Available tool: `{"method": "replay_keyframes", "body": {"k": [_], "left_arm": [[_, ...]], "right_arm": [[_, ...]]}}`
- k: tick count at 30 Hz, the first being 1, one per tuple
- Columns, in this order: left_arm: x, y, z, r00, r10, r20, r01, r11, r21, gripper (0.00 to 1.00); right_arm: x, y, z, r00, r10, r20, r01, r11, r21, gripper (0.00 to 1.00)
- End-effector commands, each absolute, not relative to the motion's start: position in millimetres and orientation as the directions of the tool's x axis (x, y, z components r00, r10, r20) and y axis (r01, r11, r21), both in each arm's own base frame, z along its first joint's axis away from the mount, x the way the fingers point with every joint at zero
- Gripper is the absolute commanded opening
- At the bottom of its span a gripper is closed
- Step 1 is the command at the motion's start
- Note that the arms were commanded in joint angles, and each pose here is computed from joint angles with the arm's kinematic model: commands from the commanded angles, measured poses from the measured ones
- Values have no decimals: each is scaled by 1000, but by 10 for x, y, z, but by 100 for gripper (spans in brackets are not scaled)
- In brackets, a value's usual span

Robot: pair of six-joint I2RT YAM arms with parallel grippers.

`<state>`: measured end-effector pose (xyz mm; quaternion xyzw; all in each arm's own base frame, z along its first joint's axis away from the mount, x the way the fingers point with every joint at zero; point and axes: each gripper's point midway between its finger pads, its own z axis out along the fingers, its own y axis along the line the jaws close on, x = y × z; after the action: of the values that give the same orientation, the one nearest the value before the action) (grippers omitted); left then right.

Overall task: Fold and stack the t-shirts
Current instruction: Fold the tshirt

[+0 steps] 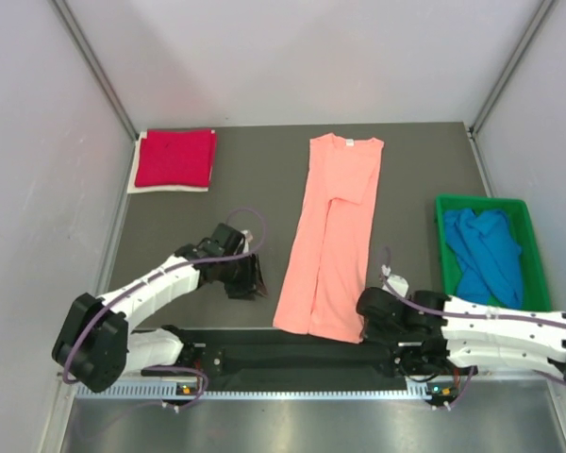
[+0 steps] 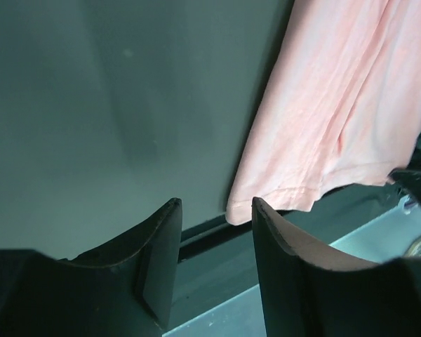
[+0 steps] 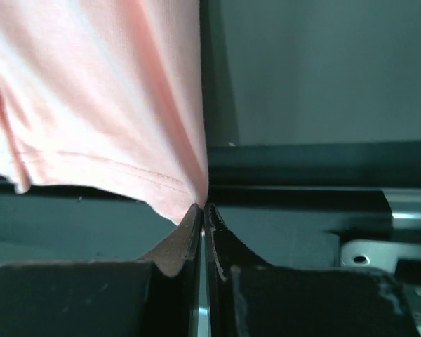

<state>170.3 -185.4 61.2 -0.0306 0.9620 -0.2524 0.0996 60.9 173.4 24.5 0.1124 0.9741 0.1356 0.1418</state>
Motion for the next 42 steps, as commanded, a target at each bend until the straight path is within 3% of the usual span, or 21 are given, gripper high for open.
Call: {"method": "replay_keyframes", "body": {"k": [1, 12, 23, 30, 37, 40, 42], "left_arm": [[1687, -2168, 711, -968, -150, -202, -5, 813, -582, 50], [1266, -2543, 535, -981, -100, -166, 19, 804, -594, 55], [955, -2558, 209, -982, -67, -176, 24, 883, -468, 49], [926, -2631, 138, -982, -87, -166, 1, 882, -470, 48], [924, -2647, 141, -977, -133, -166, -39, 879, -475, 36], [943, -2718, 245, -974, -139, -177, -32, 864, -503, 19], [935, -2778, 308, -974, -150, -172, -39, 853, -521, 0]], "right_arm": [[503, 1515, 346, -927, 290, -239, 214, 930, 297, 0], [534, 1463, 453, -911, 321, -260, 222, 911, 346, 0], [535, 1476, 403, -905, 344, -252, 231, 892, 387, 0], [546, 1465, 390, -901, 347, -259, 229, 889, 396, 0], [547, 1457, 366, -899, 354, -259, 233, 886, 402, 0], [547, 1459, 366, -899, 353, -259, 231, 885, 404, 0], [543, 1441, 368, -899, 353, -259, 235, 888, 396, 0]]}}
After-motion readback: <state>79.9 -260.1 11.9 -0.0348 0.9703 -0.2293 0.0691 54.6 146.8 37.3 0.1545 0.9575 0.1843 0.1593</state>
